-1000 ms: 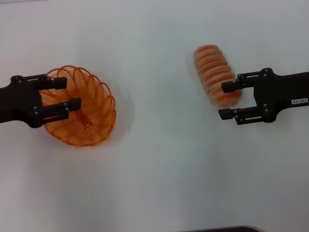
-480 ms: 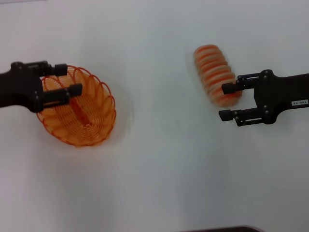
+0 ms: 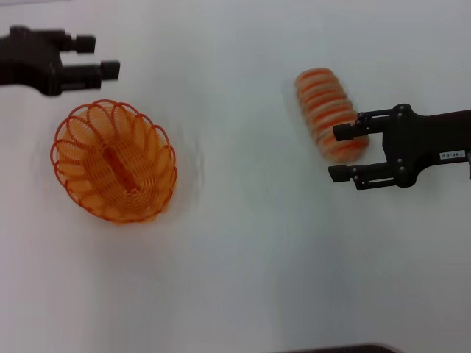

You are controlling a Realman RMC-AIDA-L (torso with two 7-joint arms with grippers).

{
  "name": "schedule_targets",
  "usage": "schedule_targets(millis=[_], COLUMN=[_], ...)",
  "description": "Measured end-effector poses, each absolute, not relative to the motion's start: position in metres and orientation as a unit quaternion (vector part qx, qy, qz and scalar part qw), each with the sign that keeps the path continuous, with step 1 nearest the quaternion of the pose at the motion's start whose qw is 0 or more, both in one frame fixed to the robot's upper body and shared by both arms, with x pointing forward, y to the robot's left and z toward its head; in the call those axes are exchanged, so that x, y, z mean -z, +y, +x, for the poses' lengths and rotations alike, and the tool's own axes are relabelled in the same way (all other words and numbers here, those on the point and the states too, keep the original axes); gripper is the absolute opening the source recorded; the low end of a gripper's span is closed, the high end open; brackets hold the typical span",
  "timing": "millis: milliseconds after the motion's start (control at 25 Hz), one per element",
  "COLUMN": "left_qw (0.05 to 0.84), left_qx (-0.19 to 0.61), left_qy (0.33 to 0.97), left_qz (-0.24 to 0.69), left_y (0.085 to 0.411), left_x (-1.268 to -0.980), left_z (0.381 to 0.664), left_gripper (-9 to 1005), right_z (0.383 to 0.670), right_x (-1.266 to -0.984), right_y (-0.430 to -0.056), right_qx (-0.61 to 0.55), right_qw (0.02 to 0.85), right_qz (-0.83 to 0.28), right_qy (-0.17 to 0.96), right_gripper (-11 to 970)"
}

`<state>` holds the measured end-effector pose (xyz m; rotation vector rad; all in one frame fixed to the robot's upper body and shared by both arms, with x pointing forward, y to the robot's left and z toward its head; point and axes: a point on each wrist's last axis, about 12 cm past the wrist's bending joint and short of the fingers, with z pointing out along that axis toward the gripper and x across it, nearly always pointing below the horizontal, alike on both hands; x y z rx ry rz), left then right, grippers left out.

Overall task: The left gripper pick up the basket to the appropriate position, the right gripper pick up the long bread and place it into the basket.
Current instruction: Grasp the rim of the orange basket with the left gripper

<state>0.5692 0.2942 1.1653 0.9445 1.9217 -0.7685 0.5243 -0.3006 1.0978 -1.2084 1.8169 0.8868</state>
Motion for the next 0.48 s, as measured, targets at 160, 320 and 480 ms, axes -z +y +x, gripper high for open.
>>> schedule_targets(millis=[160,320,480], left_qw=[0.424,0.400,0.352], left_qx=[0.293,0.256,0.229], left_qy=[0.770,0.807,0.840], left_qz=[0.376,0.351,0.343], left_y=[0.291,0.291,0.283], left_x=[-1.183,-1.192,-1.202], left_z=[0.587,0.608,0.624], left_gripper=[641,641,642], right_z=[0.524,0.524,0.523], right_x=[-1.098,-1.097,-1.098], right_y=[-0.300,-0.300,-0.299], right_qx=[-0.349,-0.351,-0.355], right_qw=[0.385,0.390,0.395], right_qz=[-0.472,-0.468,-0.467], right_qy=[0.712,0.711,0.707], right_gripper=[729,729,729])
